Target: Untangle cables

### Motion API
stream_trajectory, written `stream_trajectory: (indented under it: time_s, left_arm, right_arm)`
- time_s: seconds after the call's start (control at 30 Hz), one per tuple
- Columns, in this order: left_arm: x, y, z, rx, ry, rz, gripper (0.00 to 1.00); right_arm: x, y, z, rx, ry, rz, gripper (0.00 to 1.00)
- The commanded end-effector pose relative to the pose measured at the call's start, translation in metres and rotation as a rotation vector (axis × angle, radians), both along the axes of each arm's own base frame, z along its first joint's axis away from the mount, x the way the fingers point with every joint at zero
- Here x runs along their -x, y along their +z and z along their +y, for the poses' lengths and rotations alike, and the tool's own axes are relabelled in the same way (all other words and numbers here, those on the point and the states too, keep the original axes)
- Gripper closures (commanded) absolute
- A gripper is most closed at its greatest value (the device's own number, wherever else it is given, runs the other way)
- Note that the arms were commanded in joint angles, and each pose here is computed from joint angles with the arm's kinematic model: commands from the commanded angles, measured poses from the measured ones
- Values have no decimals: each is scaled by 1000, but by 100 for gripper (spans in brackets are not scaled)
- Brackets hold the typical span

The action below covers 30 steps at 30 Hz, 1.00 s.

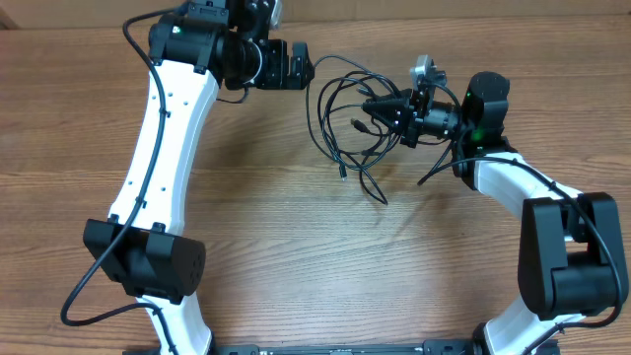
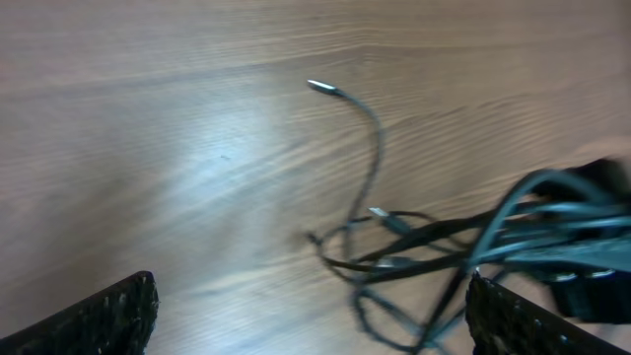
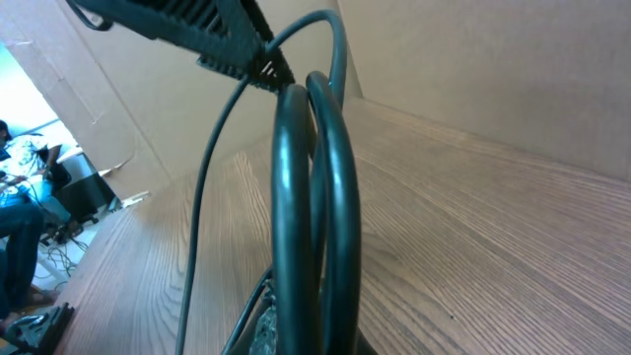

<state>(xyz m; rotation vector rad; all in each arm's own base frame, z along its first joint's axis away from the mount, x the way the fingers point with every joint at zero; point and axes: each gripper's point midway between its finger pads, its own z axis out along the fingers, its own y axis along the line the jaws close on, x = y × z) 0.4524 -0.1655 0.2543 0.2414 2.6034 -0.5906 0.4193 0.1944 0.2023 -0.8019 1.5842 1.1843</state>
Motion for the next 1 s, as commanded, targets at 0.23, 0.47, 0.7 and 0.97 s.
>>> stream_trajectory:
  time_s: [0.23, 0.47, 0.7, 0.97]
  left_arm:
    - [-18, 5, 58, -360, 36, -148, 0]
    - [-15, 5, 48, -312, -10, -143, 0]
    - [26, 9, -9, -99, -463, -170, 0]
    - [47, 29, -42, 91, -645, -239, 0]
  right_arm:
    - [1, 10, -2, -3, -1, -26, 96]
    - [2, 10, -2, -4, 4, -28, 96]
    - [31, 41, 5, -49, 179, -174, 96]
    - [32, 49, 4, -55, 179, -210, 96]
